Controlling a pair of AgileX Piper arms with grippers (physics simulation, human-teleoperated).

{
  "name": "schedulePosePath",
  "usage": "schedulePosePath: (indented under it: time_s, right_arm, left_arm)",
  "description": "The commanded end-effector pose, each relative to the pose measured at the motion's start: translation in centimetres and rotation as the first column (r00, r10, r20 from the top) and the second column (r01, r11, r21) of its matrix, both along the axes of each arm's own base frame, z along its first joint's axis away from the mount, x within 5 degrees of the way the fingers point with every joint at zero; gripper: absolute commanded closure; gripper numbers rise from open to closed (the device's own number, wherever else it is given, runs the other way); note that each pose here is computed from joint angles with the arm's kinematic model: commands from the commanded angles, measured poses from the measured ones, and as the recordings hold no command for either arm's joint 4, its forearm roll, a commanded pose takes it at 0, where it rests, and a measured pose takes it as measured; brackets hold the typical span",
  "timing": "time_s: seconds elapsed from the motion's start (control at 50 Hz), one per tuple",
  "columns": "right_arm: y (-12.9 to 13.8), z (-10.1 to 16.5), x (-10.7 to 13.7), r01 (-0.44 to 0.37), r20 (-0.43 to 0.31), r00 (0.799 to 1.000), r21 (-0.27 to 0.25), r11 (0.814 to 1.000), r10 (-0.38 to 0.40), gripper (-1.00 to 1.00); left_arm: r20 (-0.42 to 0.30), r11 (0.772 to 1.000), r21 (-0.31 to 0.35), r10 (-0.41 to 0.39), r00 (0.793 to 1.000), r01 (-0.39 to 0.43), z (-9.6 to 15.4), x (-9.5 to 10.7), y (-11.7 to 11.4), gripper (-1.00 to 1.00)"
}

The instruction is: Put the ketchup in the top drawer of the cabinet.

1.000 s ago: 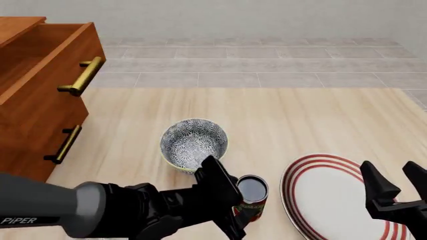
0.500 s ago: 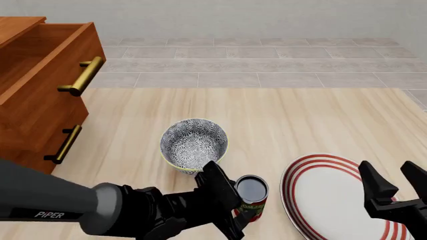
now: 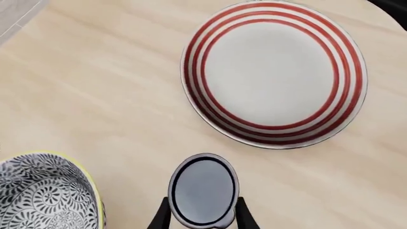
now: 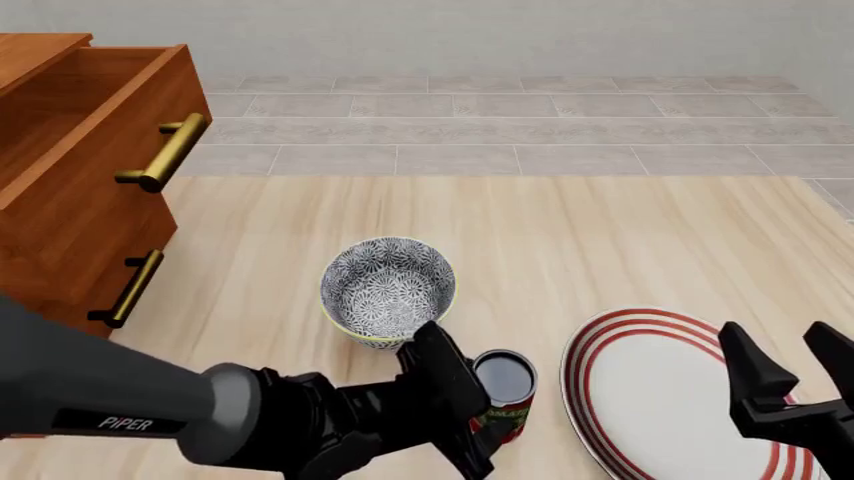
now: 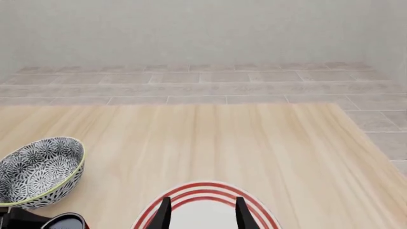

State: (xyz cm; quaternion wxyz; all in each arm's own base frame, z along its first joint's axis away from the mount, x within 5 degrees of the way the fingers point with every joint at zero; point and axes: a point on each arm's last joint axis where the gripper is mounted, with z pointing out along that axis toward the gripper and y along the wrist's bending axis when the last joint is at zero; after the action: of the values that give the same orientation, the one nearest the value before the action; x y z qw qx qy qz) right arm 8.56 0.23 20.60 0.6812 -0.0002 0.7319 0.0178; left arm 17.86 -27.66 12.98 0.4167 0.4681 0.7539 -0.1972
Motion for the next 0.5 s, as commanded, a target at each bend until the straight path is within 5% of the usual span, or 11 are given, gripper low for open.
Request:
schedulePosePath:
  time_s: [0.02,0.4,0.42,0.5]
  right_arm:
    - [0.0,0.1,-0.2,0.0,0.01,1.0,-0.007,1.0,0.0,-1.0]
    - [0.0,0.0,0.0,-0.006,0.003,1.0,-0.01,1.0,0.006,-1.0]
    - [0.0,0.0,0.0,-0.006,0.002,1.0,-0.009,1.0,0.006,-1.0]
    - [0.0,0.0,0.0,-0.006,0.001,1.0,-0.009,1.0,0.006,-1.0]
  left_arm:
    - [0.007,1.0,-0.006,0.006,1.0,-0.005,0.2,0.3,-0.1,-1.0]
    - [0.016,1.0,-0.027,0.008,1.0,-0.008,0.9,0.4,-0.2,-1.0]
    - [0.018,1.0,-0.031,0.006,1.0,-0.005,1.1,0.3,-0.2,1.0]
    - [0.031,0.999,-0.038,0.005,1.0,-0.003,1.5,0.2,0.1,1.0]
